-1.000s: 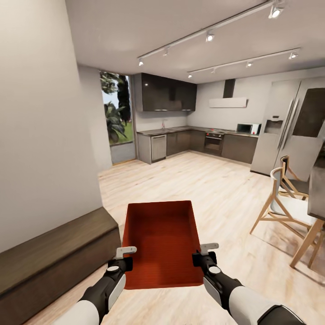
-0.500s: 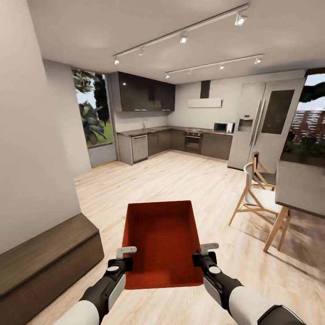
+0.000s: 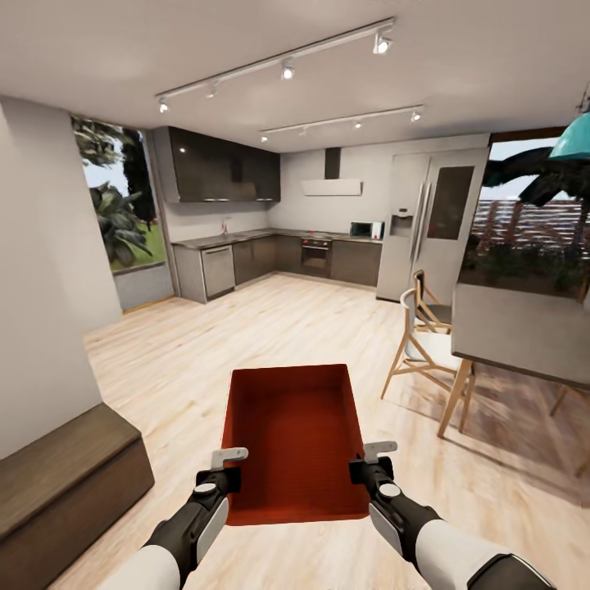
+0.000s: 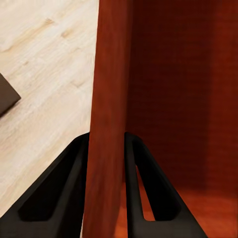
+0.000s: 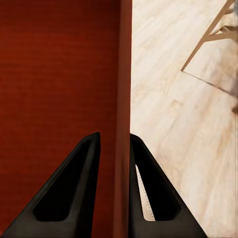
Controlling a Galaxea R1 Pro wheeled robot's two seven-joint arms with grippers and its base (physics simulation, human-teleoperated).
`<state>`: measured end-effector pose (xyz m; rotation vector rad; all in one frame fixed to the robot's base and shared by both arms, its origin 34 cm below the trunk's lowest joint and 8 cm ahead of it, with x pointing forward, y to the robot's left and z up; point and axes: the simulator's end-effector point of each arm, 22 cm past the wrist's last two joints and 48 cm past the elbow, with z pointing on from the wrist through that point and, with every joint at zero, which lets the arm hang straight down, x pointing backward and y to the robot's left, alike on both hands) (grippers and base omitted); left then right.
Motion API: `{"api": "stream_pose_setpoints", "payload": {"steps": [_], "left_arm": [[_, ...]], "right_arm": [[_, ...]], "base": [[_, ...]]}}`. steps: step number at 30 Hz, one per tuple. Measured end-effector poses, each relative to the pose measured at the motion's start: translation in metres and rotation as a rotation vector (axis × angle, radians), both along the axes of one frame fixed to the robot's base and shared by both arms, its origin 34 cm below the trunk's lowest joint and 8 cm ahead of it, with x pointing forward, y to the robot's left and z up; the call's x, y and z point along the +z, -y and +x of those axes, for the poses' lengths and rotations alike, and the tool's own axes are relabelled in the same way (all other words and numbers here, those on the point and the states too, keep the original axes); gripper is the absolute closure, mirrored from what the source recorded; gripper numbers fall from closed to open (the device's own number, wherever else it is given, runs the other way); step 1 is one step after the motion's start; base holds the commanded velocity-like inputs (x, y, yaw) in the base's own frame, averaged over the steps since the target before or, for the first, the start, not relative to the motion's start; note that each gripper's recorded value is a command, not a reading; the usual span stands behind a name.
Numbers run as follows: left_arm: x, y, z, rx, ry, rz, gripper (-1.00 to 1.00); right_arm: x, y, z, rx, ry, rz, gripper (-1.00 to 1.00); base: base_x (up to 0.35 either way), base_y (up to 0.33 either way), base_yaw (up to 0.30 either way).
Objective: Move the two storage containers from the living room to the garage. In the garage, place one container on the floor and stack the other container on top of it (either order is fine).
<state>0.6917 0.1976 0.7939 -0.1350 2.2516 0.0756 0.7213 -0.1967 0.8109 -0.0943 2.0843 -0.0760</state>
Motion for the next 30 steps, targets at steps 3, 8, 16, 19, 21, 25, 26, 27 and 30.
{"api": "stream_pose_setpoints", "payload": {"steps": [3, 8, 16, 19, 21, 25, 26, 27, 30], "left_arm": [[0.0, 0.0002, 0.0, 0.0, 0.0, 0.0, 1.0], [0.0001, 0.0001, 0.0, 0.0, 0.0, 0.0, 1.0], [0.0001, 0.0002, 0.0, 0.0, 0.0, 0.0, 1.0], [0.0, 0.0001, 0.0, 0.0, 0.0, 0.0, 1.0], [0.0001, 0.0, 0.0, 0.0, 0.0, 0.0, 1.0], [0.0001, 0.0002, 0.0, 0.0, 0.0, 0.0, 1.0], [0.0001, 0.0002, 0.0, 0.0, 0.0, 0.0, 1.0], [0.0001, 0.0002, 0.0, 0.0, 0.0, 0.0, 1.0], [0.0001, 0.0002, 0.0, 0.0, 0.0, 0.0, 1.0]], "right_arm": [[0.0, 0.0001, 0.0, 0.0, 0.0, 0.0, 1.0], [0.0, 0.0001, 0.0, 0.0, 0.0, 0.001, 1.0], [0.0, 0.0002, 0.0, 0.0, 0.0, 0.001, 1.0], [0.0, 0.0, 0.0, 0.0, 0.0, 0.001, 1.0], [0.0001, -0.0001, 0.0, 0.0, 0.001, 0.001, 1.0], [0.0, 0.0002, 0.0, 0.0, 0.0, 0.001, 1.0], [0.0, 0.0002, 0.0, 0.0, 0.0, 0.001, 1.0], [0.0, 0.0002, 0.0, 0.0, 0.0, 0.001, 1.0], [0.0, 0.0002, 0.0, 0.0, 0.0, 0.001, 1.0]], "base": [[0.0, 0.0, -0.29], [0.0, 0.0, -0.29], [0.0, 0.0, -0.29], [0.0, 0.0, -0.29], [0.0, 0.0, -0.29], [0.0, 0.0, -0.29], [0.0, 0.0, -0.29], [0.0, 0.0, -0.29], [0.0, 0.0, -0.29]]}}
